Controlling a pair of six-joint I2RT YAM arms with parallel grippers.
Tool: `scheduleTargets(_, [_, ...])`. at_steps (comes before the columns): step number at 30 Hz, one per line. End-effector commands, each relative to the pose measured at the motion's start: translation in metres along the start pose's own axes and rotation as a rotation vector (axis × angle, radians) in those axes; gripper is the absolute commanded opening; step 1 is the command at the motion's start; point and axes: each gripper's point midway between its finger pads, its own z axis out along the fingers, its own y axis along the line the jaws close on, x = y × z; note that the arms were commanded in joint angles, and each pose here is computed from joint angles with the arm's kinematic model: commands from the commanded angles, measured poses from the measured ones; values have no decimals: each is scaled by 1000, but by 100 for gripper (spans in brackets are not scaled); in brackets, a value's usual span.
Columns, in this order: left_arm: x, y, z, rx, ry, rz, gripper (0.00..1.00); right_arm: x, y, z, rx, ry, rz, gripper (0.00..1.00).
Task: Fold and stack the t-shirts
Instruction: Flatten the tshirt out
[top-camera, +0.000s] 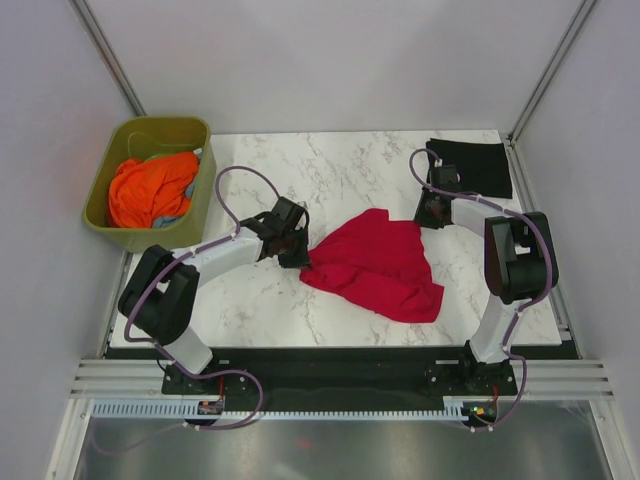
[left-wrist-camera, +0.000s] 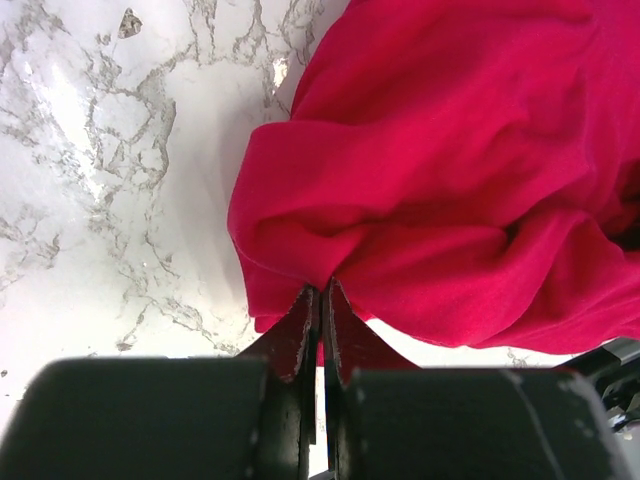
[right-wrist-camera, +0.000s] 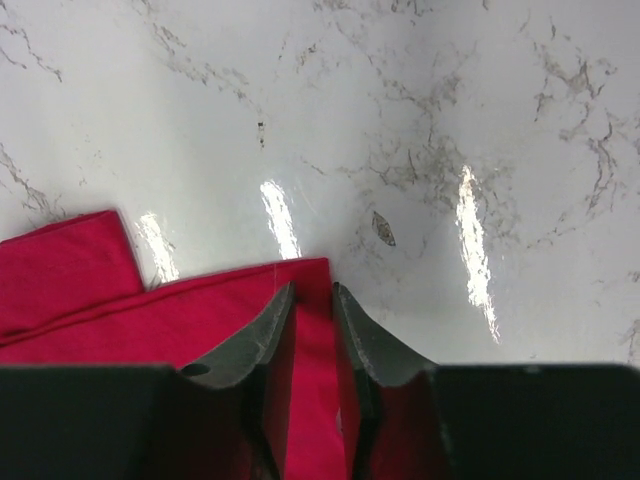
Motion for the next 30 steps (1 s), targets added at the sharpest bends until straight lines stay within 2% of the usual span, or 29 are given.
scheduleTargets(1, [-17, -11, -8, 37, -49, 25, 2, 6, -4, 5, 6, 2, -22, 28])
scheduleTargets(4, [-19, -15, -12, 51, -56, 27, 2, -6, 0, -1, -1, -26, -35, 11])
scheduleTargets(5, [-23, -18, -15, 59, -69, 27, 2, -13, 2, -5, -1, -43, -36, 0])
scheduleTargets(7, [-29, -21, -22, 60, -84, 33, 2, -43, 15, -27, -24, -106, -34, 0])
scheduleTargets(8, [-46, -28, -34, 68, -130, 37, 2, -56, 20, -37, -31, -134, -34, 0])
scheduleTargets(10, [-58, -31, -51, 49, -157, 56, 2, -102, 38, -81, -67, -242, -30, 0])
scheduleTargets(11, [-83, -42, -71, 52, -232, 67, 2, -117, 43, -98, -70, -282, -27, 0])
scheduleTargets(13, [-99, -47, -101, 39, -290, 88, 2, -157, 53, -154, -78, -407, -14, 0])
scheduleTargets(14, [-120, -56, -125, 39, -366, 93, 2, -168, 55, -175, -82, -453, -11, 0])
scheduleTargets(17, [-141, -70, -180, 62, -478, 116, 2, -200, 57, -253, -95, -611, 11, 0])
scheduleTargets(21, [-141, -84, -243, 137, -577, 125, 2, -208, 63, -360, -191, -780, 30, 0])
scheduleTargets(24, [-130, -92, -268, 197, -590, 138, 2, -197, 54, -415, -223, -860, 74, 0])
scheduleTargets(27, [-110, -99, -285, 281, -574, 143, 2, -178, 36, -453, -204, -910, 120, 0])
scheduleTargets(30, [-90, -101, -275, 330, -513, 154, 2, -158, 23, -470, -193, -924, 122, 0])
